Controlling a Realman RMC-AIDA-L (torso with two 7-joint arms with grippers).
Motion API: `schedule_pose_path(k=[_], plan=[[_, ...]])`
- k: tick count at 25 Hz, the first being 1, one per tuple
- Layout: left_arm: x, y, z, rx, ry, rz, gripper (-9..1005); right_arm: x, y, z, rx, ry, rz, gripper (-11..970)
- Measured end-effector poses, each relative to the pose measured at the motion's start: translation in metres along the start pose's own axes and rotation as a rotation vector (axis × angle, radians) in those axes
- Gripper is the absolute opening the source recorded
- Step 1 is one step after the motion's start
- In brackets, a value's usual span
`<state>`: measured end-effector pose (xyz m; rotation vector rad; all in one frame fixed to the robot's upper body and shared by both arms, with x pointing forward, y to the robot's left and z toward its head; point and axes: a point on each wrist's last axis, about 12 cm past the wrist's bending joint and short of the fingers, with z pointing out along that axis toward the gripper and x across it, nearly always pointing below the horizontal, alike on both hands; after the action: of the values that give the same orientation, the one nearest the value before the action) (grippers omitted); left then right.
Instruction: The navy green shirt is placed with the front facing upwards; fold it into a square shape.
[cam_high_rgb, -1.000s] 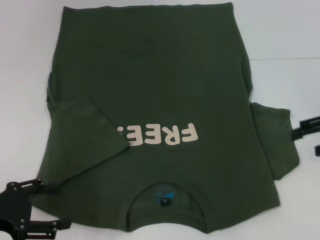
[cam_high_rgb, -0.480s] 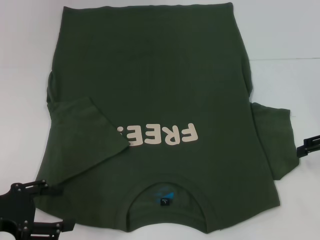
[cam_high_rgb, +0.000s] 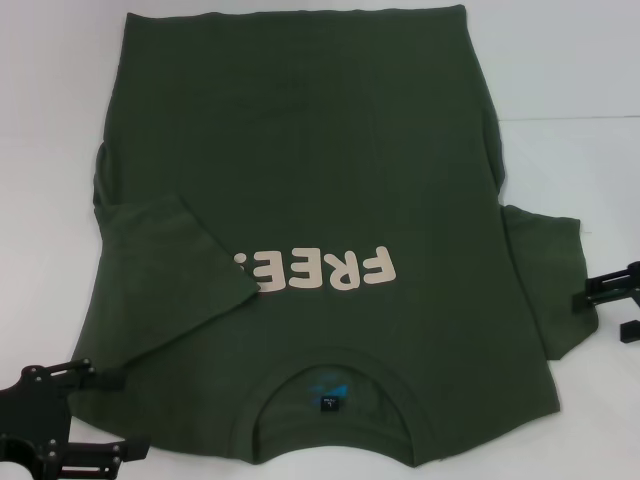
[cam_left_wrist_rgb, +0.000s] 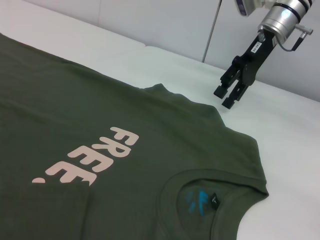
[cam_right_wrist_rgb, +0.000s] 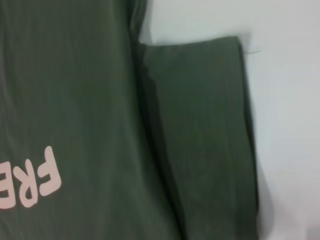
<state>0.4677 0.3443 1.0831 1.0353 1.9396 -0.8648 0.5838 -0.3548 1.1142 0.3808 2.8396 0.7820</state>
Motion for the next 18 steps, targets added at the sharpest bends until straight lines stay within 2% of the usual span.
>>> schedule_pose_path(k=[18], plan=[[-0.0017, 0.0023, 0.0018, -0.013, -0.004, 0.008, 907, -0.0024, 0.0051, 0.0116, -0.015, -0.022, -0.008, 861]])
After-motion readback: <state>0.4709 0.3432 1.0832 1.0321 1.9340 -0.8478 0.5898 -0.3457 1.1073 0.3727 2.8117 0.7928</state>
